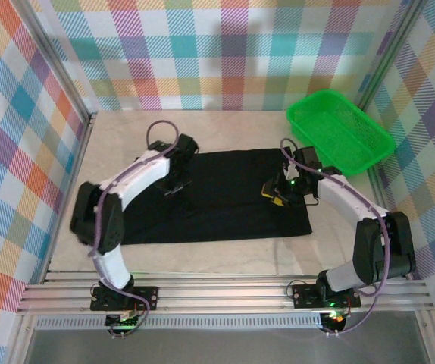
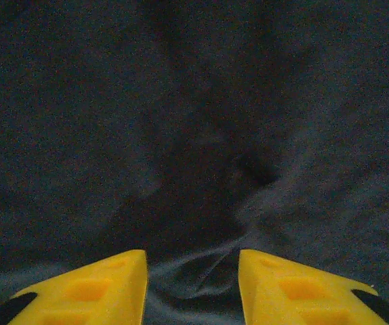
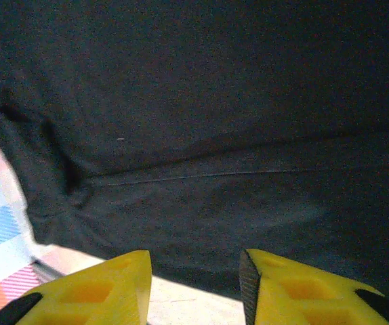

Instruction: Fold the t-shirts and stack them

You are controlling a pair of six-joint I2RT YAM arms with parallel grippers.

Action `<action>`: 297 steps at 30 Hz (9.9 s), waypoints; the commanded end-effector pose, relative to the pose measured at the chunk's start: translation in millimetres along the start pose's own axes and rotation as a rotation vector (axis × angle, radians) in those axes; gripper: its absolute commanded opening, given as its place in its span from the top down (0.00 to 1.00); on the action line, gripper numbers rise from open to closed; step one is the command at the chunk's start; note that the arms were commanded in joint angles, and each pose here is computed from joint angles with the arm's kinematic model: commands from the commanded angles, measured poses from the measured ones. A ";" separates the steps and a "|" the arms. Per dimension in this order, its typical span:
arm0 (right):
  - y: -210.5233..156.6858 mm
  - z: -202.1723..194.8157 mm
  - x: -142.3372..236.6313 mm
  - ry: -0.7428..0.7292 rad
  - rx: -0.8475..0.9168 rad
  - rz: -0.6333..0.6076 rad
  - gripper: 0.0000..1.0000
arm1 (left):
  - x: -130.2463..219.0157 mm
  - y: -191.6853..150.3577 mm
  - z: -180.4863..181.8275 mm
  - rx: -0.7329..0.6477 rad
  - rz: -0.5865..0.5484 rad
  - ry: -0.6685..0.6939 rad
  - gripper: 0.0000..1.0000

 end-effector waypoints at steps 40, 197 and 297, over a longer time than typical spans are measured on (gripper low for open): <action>143.0 -6.8 -0.6 -0.279 0.107 -0.140 0.53 | -55.2 252.3 14.1 0.184 -0.069 -0.244 0.44; 171.5 -20.8 -7.8 -0.337 -0.010 -0.215 0.56 | -23.9 163.8 -93.0 0.135 -0.117 -0.088 1.00; -4.7 -107.9 34.1 -0.527 -0.059 -0.138 0.90 | 37.2 -26.9 187.4 0.590 0.105 0.016 1.00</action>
Point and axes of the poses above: each hand's point on the last joint's axis, 136 mm out from that joint toward the fingers, its own x axis back along the fingers, its own z axis along the line the jaws close on, y = z × x, the point moved 1 cm from there along x, back along the fingers, and after that the axes turned 6 degrees about x, right-handed, at the moved point
